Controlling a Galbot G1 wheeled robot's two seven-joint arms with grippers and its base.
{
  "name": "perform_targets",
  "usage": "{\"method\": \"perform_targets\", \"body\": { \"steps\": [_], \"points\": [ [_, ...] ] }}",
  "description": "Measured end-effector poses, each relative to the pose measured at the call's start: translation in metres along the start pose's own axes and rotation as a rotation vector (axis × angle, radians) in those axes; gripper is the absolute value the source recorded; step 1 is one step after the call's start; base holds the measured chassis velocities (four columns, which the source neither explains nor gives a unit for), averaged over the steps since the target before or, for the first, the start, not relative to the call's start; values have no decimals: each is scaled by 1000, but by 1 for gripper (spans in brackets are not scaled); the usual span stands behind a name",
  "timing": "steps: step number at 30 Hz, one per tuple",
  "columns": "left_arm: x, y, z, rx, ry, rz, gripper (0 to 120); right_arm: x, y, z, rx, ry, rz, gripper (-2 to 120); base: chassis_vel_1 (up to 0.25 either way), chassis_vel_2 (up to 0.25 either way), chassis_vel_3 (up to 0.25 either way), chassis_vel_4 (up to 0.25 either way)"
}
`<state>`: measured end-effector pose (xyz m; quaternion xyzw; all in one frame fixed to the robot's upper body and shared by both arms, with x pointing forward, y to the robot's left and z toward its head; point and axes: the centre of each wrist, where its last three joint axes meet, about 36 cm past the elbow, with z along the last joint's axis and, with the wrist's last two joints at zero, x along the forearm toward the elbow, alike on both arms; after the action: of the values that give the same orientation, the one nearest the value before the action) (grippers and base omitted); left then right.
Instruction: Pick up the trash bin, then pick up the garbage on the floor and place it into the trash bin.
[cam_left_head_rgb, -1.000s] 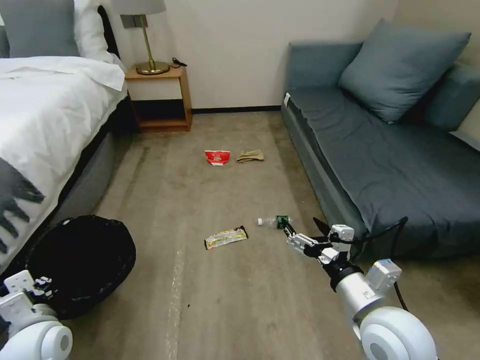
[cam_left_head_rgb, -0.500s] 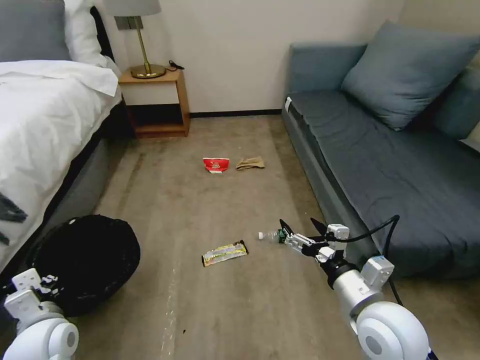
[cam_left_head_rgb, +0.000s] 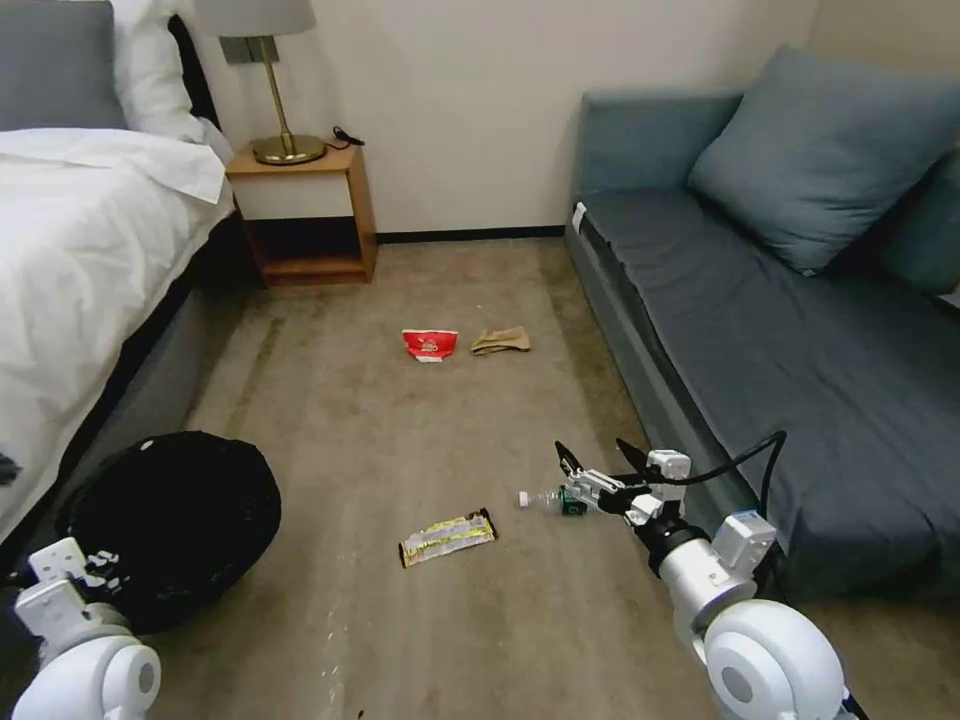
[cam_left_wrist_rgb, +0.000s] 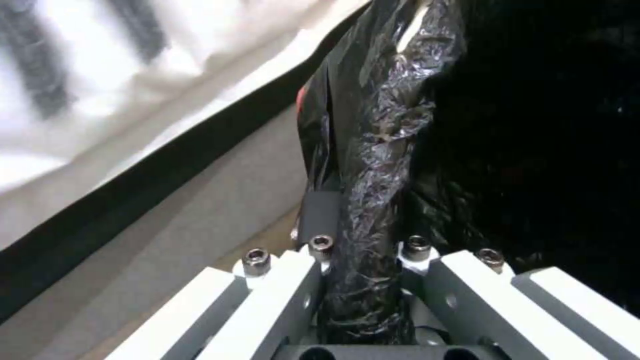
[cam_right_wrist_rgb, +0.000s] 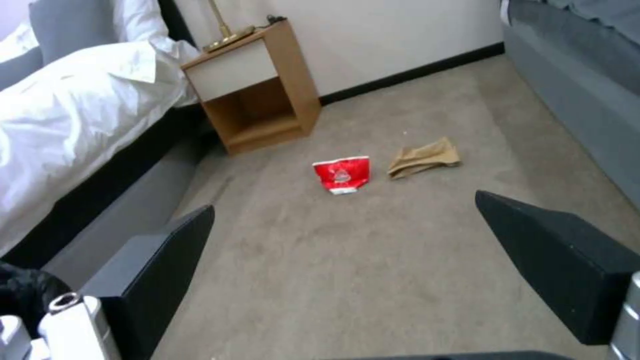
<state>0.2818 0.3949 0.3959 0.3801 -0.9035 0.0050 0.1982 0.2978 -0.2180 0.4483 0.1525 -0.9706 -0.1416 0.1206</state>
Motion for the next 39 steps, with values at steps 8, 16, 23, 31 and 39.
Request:
{"method": "perform_targets", "body": {
  "steps": [8,16,23,31,39],
  "points": [
    [0,0,0,0,-2,1,3,-1,-1,2,0,6,5,100,-93,98,97,-101],
    [2,4,4,-2,-6,-8,3,-3,1,6,0,18,-2,100,-98,95,86,-94],
    [3,9,9,-11,-13,-22,3,-8,2,13,7,37,-6,100,-83,92,88,-89],
    [-3,20,20,-57,-50,-20,3,-29,-12,15,98,126,-85,100,-19,24,23,-28],
    [7,27,11,-68,-86,-15,3,-109,-46,12,419,320,-415,100,0,0,0,0]
  ]
}}
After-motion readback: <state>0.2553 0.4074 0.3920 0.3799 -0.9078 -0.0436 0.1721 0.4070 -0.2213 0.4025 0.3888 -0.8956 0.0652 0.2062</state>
